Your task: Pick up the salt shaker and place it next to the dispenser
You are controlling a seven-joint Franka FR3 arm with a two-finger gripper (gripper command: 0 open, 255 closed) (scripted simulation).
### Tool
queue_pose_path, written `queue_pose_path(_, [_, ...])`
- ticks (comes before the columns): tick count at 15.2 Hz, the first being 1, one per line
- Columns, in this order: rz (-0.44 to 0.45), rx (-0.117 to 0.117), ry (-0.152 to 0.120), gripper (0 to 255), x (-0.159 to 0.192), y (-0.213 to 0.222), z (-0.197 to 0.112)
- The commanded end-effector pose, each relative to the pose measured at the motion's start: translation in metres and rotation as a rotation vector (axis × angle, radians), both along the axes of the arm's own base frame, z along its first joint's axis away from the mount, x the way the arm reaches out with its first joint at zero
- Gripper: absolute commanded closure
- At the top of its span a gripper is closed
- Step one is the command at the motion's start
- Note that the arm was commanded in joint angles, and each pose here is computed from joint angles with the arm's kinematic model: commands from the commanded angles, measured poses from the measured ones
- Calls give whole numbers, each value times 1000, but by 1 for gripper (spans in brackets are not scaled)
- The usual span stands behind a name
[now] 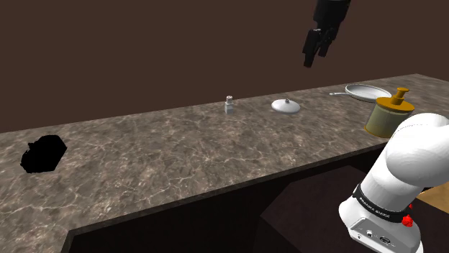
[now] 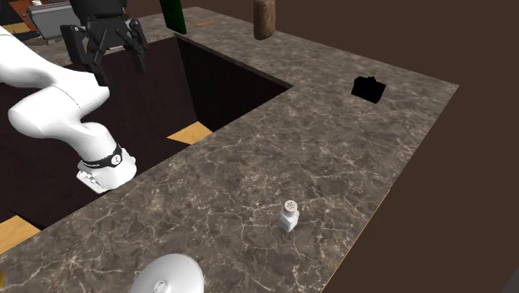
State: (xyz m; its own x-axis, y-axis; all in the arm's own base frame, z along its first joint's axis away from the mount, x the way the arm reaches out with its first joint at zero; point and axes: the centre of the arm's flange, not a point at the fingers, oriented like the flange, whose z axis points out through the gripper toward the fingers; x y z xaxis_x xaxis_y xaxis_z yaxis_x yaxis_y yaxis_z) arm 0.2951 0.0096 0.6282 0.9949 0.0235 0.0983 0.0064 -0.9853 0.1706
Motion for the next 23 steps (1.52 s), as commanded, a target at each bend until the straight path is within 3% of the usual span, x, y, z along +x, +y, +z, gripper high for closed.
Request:
queue_pose_path(1, [0,0,0,0,0,0,0])
queue_pose_path(23, [-171,22,-129,0,220,9,-172])
